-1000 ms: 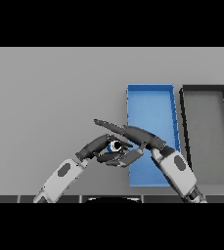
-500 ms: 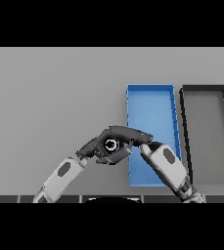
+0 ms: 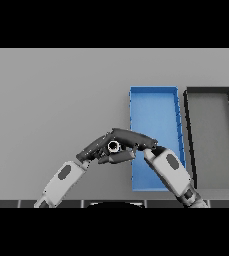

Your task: Pick up the blue pipe and place it into the blue bin.

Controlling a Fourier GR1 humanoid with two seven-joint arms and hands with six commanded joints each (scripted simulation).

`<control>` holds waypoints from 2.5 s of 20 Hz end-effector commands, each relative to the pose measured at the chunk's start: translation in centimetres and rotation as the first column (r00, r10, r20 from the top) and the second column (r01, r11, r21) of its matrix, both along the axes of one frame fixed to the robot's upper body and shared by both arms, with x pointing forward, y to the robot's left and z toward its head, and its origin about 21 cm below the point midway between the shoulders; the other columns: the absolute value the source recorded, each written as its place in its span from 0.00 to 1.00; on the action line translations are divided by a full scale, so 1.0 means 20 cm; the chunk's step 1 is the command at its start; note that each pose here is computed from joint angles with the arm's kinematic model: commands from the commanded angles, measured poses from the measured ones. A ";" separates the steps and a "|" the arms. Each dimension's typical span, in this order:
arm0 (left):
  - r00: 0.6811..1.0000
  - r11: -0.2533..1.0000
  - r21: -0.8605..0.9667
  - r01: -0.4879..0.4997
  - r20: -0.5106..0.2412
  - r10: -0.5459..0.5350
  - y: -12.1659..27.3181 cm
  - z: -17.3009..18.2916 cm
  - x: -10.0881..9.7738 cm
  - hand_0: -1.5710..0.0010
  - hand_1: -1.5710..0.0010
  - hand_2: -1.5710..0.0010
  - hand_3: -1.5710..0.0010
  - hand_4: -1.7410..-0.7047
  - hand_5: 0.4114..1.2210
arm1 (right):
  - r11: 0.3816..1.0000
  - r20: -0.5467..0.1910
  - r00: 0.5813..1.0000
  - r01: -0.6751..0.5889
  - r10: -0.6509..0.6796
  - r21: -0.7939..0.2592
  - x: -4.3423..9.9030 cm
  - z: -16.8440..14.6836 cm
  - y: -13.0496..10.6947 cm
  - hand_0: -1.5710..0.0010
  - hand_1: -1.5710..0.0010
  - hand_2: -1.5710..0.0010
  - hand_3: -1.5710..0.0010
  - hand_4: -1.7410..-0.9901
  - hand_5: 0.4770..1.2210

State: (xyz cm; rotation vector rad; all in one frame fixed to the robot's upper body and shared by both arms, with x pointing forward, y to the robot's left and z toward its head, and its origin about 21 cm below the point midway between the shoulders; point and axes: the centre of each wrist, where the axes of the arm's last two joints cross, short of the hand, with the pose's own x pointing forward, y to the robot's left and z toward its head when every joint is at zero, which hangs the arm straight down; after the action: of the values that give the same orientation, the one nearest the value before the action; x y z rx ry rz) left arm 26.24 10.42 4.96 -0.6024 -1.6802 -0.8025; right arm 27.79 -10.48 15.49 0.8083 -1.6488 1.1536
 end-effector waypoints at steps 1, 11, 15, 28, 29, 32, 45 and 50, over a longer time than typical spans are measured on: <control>0.999 1.000 0.031 0.005 0.036 -0.006 0.01 0.00 0.00 0.26 0.31 0.38 0.32 0.20 1.00 | 1.000 -0.023 1.000 -0.004 0.004 0.001 0.00 0.01 0.00 0.02 0.02 0.02 0.03 0.34 0.94; 0.995 0.970 0.245 0.012 0.092 -0.036 0.05 -0.03 0.02 0.92 0.93 0.93 0.93 0.80 0.40 | 0.999 0.019 0.999 -0.035 0.034 0.019 -0.03 0.02 0.03 0.00 0.00 0.00 0.00 0.33 0.99; 0.998 0.972 0.232 0.015 0.060 -0.030 0.05 -0.04 0.02 0.97 0.97 0.97 0.97 0.82 0.25 | 1.000 0.010 1.000 -0.005 0.005 -0.004 -0.01 0.02 0.04 0.00 0.00 0.00 0.00 0.33 1.00; 1.000 0.965 0.261 0.005 -0.025 0.001 0.05 -0.07 0.00 1.00 1.00 1.00 1.00 0.80 0.11 | 0.985 -0.224 0.974 0.021 0.017 0.170 0.04 0.35 -0.08 0.00 0.00 0.00 0.00 0.09 0.96; 1.000 0.965 0.260 0.010 -0.028 -0.002 0.04 -0.07 -0.01 1.00 1.00 1.00 1.00 0.79 0.11 | 0.979 -0.235 0.972 0.022 0.027 0.204 0.04 0.41 -0.08 0.00 0.00 0.00 0.00 0.07 0.93; 1.000 0.964 0.267 0.009 -0.023 -0.003 0.04 -0.04 0.00 1.00 1.00 1.00 1.00 0.80 0.11 | 0.951 -0.177 0.984 0.040 0.015 0.307 0.10 0.68 -0.14 0.00 0.00 0.00 0.00 0.04 0.88; 0.999 0.967 0.253 0.014 -0.032 -0.006 0.09 -0.04 -0.01 1.00 1.00 1.00 1.00 0.81 0.10 | 0.751 -0.339 0.748 0.643 -0.571 0.154 0.53 0.56 -0.60 0.00 0.00 0.00 0.00 0.00 0.86; 1.000 0.967 0.254 -0.003 -0.029 0.011 0.08 -0.04 -0.01 1.00 1.00 1.00 1.00 0.82 0.08 | 0.680 -0.459 0.589 0.732 -0.666 -0.048 0.48 0.25 -0.69 0.00 0.00 0.00 0.00 0.00 0.86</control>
State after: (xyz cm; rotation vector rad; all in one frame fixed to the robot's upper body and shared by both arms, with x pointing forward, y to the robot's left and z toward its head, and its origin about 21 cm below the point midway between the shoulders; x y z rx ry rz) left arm 26.04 12.02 4.23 -0.4279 -1.5215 -0.9801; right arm 37.30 -24.31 20.46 0.3739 -1.4385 0.2421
